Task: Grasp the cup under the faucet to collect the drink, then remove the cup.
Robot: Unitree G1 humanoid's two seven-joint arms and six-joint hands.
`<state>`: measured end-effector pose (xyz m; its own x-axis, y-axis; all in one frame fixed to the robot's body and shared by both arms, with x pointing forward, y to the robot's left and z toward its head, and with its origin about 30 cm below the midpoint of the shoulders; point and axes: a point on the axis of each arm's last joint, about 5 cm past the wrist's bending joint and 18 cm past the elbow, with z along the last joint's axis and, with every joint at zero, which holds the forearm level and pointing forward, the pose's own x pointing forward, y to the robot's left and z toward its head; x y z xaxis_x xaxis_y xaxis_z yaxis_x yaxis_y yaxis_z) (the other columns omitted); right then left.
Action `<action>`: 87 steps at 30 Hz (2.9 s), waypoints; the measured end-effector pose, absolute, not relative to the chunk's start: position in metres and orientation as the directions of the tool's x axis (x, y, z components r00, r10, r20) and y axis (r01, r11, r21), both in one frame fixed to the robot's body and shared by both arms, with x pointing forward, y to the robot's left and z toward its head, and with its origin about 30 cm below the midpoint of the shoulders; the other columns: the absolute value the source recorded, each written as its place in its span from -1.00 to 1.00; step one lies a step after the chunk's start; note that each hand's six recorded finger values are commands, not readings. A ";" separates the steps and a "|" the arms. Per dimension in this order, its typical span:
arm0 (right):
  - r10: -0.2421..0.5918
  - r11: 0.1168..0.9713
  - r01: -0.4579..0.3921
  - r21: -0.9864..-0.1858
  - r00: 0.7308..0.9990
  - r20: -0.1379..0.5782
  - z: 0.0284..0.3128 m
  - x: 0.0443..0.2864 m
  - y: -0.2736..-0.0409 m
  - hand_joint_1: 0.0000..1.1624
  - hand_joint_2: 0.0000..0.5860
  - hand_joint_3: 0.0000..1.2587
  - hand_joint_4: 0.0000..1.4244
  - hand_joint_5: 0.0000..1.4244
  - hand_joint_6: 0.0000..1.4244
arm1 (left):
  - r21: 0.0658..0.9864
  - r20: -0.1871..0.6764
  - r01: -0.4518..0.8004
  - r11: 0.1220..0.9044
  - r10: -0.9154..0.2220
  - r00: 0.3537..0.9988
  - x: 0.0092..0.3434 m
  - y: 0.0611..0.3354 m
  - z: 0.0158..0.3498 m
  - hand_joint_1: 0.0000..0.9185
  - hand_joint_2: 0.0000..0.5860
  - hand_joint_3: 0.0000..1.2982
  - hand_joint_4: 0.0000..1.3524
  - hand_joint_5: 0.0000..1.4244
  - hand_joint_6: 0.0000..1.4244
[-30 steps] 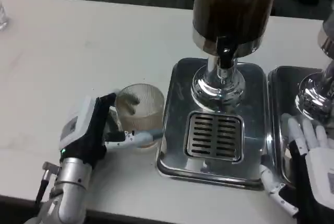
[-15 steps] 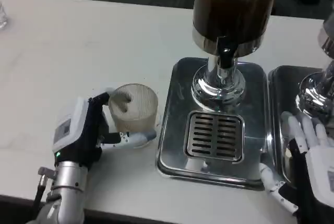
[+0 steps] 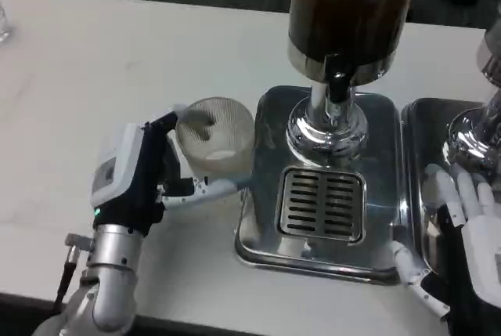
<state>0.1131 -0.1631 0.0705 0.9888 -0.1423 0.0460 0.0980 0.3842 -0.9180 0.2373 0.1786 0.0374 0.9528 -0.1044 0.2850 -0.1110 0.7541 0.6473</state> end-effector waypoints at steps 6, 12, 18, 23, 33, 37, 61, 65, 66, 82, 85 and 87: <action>-0.155 0.391 0.102 -0.915 0.987 0.044 0.070 0.111 -0.162 -0.59 0.55 -0.91 -1.00 -1.00 -0.89 | 0.669 0.267 -0.052 0.741 -0.175 0.948 0.237 0.171 0.036 0.44 -1.00 0.39 0.58 0.69 0.82; -0.170 0.393 0.113 -0.912 0.984 0.048 0.069 0.110 -0.162 -0.59 0.55 -0.91 -1.00 -1.00 -0.90 | 0.688 0.251 0.016 0.726 -0.258 0.933 0.238 0.156 0.035 0.44 -1.00 0.39 0.58 0.69 0.83; -0.183 0.399 0.126 -0.908 0.982 0.056 0.070 0.110 -0.161 -0.59 0.55 -0.91 -1.00 -1.00 -0.91 | 0.697 0.247 0.051 0.716 -0.306 0.920 0.249 0.134 0.041 0.44 -1.00 0.39 0.58 0.69 0.83; -0.196 0.399 0.134 -0.907 0.979 0.059 0.070 0.109 -0.162 -0.59 0.55 -0.91 -1.00 -1.00 -0.91 | 0.726 0.211 0.079 0.683 -0.331 0.919 0.256 0.119 0.043 0.45 -1.00 0.38 0.58 0.69 0.83; -0.226 0.410 0.162 -0.898 0.971 0.072 0.069 0.109 -0.158 -0.59 0.55 -0.91 -1.00 -1.00 -0.91 | 0.766 0.165 0.128 0.629 -0.386 0.908 0.260 0.091 0.045 0.46 -0.99 0.39 0.59 0.69 0.86; -0.233 0.414 0.166 -0.895 0.970 0.073 0.069 0.109 -0.158 -0.59 0.55 -0.91 -1.00 -1.00 -0.91 | 0.784 0.172 0.117 0.610 -0.394 0.903 0.260 0.086 0.045 0.47 -0.98 0.37 0.55 0.67 0.83; -0.233 0.411 0.173 -0.895 0.969 0.081 0.069 0.109 -0.160 -0.77 0.50 -0.91 -1.00 -1.00 -0.91 | 0.809 0.148 0.116 0.576 -0.392 0.908 0.258 0.101 0.040 -0.34 -0.85 -0.59 -0.32 -0.12 -0.06; -0.229 0.410 0.178 -0.895 0.969 0.088 0.069 0.111 -0.160 -0.77 0.51 -0.91 -1.00 -1.00 -0.91 | 0.809 0.146 0.118 0.575 -0.391 0.909 0.257 0.101 0.039 -0.49 -0.91 -0.68 -0.38 -0.18 -0.12; -0.228 0.409 0.178 -0.895 0.970 0.088 0.069 0.111 -0.160 -0.77 0.51 -0.91 -1.00 -1.00 -0.91 | 0.809 0.145 0.119 0.575 -0.391 0.909 0.257 0.101 0.039 -0.52 -0.90 -0.69 -0.38 -0.18 -0.12; -0.203 0.417 0.160 -0.895 0.976 0.080 0.066 0.115 -0.164 -0.76 0.52 -0.91 -1.00 -1.00 -0.91 | 0.691 0.277 -0.008 0.722 -0.255 0.926 0.246 0.129 0.036 -1.00 -1.00 -0.52 -0.20 -0.04 -0.18; -0.197 0.423 0.166 -0.891 0.976 0.088 0.067 0.117 -0.163 -0.76 0.52 -0.90 -1.00 -1.00 -0.91 | 0.649 0.301 -0.034 0.760 -0.216 0.929 0.243 0.131 0.035 -1.00 -1.00 -0.50 -0.19 -0.02 -0.19; -0.189 0.424 0.166 -0.890 0.978 0.092 0.068 0.117 -0.163 -0.77 0.52 -0.90 -1.00 -1.00 -0.91 | 0.634 0.311 -0.049 0.771 -0.197 0.930 0.241 0.133 0.034 -1.00 -1.00 -0.50 -0.19 -0.02 -0.19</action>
<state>0.1175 -0.1633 0.0677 0.9776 -0.1891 0.0923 0.1661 0.4243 -0.8901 0.2406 0.1328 0.0343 0.9297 -0.1971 0.3110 -0.0486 0.7715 0.6344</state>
